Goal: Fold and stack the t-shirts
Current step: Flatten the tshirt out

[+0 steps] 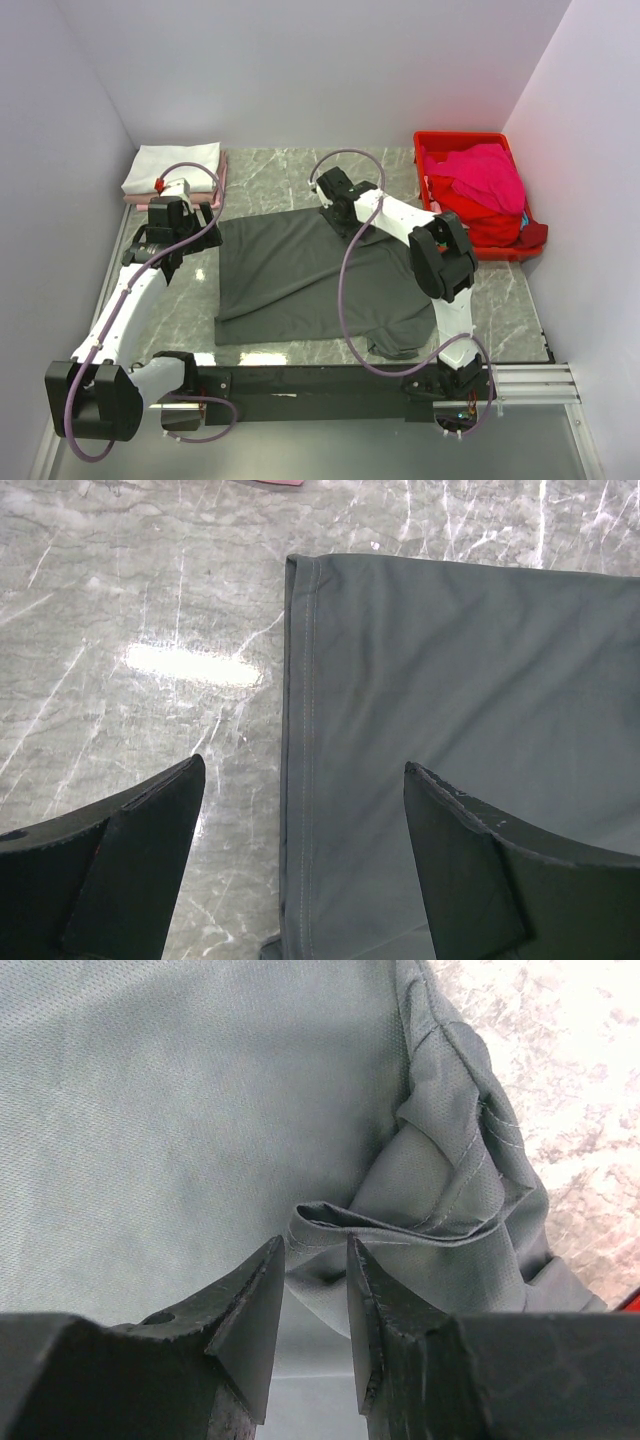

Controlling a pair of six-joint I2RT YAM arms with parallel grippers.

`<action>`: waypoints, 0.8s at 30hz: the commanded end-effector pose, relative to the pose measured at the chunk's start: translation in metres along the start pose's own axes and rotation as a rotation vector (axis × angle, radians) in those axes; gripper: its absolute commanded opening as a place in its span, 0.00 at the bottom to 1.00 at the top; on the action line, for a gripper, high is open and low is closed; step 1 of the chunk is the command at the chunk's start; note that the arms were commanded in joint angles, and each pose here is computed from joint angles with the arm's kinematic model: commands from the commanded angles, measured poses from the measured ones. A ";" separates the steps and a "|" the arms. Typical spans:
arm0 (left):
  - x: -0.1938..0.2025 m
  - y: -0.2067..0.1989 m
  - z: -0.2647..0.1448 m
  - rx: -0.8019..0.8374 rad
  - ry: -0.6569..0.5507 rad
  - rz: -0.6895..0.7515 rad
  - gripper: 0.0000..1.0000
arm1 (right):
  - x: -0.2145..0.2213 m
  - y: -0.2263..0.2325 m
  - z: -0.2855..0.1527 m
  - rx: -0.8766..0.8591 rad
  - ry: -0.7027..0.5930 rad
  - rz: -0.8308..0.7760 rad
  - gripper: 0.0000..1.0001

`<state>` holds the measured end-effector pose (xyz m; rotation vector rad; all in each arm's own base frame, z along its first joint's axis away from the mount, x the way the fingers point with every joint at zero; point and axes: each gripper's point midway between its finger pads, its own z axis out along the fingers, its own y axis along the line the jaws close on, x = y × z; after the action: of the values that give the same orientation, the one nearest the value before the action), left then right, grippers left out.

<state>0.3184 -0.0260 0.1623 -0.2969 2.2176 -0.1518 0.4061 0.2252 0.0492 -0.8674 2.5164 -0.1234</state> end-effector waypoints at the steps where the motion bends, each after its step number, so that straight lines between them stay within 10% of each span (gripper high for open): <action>1: -0.021 -0.008 -0.008 0.036 -0.069 0.002 0.86 | -0.015 -0.001 0.004 0.018 -0.028 0.017 0.39; 5: -0.021 -0.008 -0.008 0.035 -0.068 0.002 0.86 | -0.018 0.000 0.005 0.011 -0.032 0.015 0.35; 10: -0.021 -0.008 -0.007 0.035 -0.068 0.003 0.86 | -0.027 -0.001 -0.004 -0.003 -0.065 0.000 0.01; 24: -0.021 -0.008 -0.008 0.036 -0.069 0.000 0.86 | -0.070 -0.089 -0.085 0.056 -0.299 0.083 0.00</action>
<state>0.3184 -0.0260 0.1623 -0.2969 2.2176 -0.1518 0.4430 0.1953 0.1205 -0.7583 2.3845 -0.0686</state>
